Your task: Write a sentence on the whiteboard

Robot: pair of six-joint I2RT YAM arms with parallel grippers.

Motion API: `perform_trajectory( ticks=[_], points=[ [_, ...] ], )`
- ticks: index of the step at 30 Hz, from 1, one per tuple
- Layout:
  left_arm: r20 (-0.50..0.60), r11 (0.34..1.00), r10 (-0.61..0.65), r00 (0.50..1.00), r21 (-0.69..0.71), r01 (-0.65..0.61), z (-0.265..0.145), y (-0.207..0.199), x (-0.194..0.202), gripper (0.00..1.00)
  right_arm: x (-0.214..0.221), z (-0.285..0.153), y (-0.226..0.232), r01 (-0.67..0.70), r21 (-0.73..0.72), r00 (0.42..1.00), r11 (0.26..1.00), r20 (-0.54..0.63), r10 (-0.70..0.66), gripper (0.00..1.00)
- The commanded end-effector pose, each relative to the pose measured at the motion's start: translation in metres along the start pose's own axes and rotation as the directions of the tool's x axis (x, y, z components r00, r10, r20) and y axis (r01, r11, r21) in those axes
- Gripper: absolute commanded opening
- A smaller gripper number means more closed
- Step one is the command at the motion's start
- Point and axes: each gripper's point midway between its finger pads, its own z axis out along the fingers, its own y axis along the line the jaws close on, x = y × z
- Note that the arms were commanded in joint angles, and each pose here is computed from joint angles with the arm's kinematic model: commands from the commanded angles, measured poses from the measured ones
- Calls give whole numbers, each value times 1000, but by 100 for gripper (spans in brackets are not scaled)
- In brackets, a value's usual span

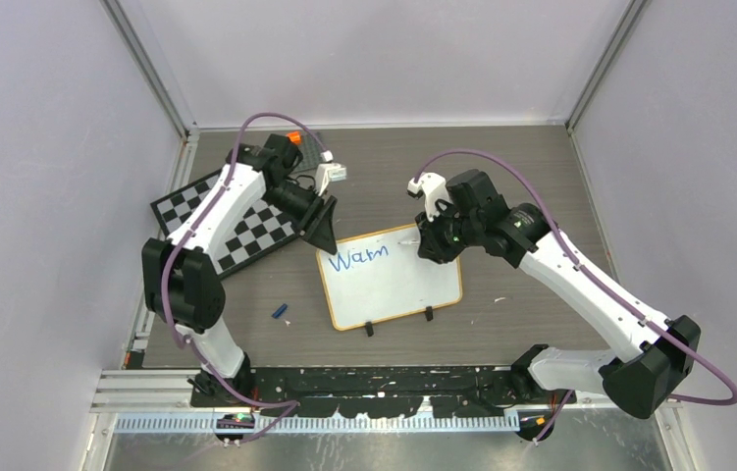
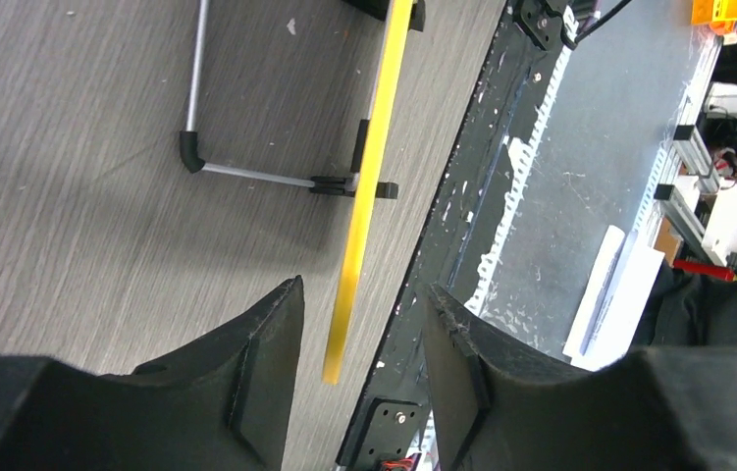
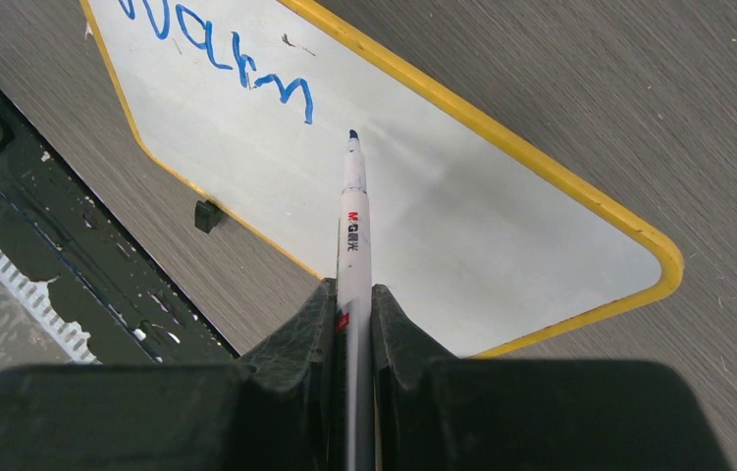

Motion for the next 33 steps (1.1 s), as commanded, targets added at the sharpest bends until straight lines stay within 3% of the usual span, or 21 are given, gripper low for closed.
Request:
perform_trajectory(
  ticks=[1, 12, 22, 33],
  points=[
    [2, 999, 46, 999, 1, -46, 10, -6, -17, 48, -17, -10, 6, 3, -19, 996, 1000, 84, -2, 0],
    [-61, 992, 129, 990, 12, -129, 60, -22, -55, 32, -13, -19, 9, 22, -24, 995, 999, 99, -19, 0],
    [-74, 992, 122, 990, 30, -120, 70, -23, -55, 0, -13, -12, 2, 16, 12, 992, 1000, 129, -17, 0],
    [-96, 992, 122, 988, 39, -119, 74, -21, -48, 0, -22, -6, 5, 17, -14, 990, 1000, 140, -15, 0]
  ],
)
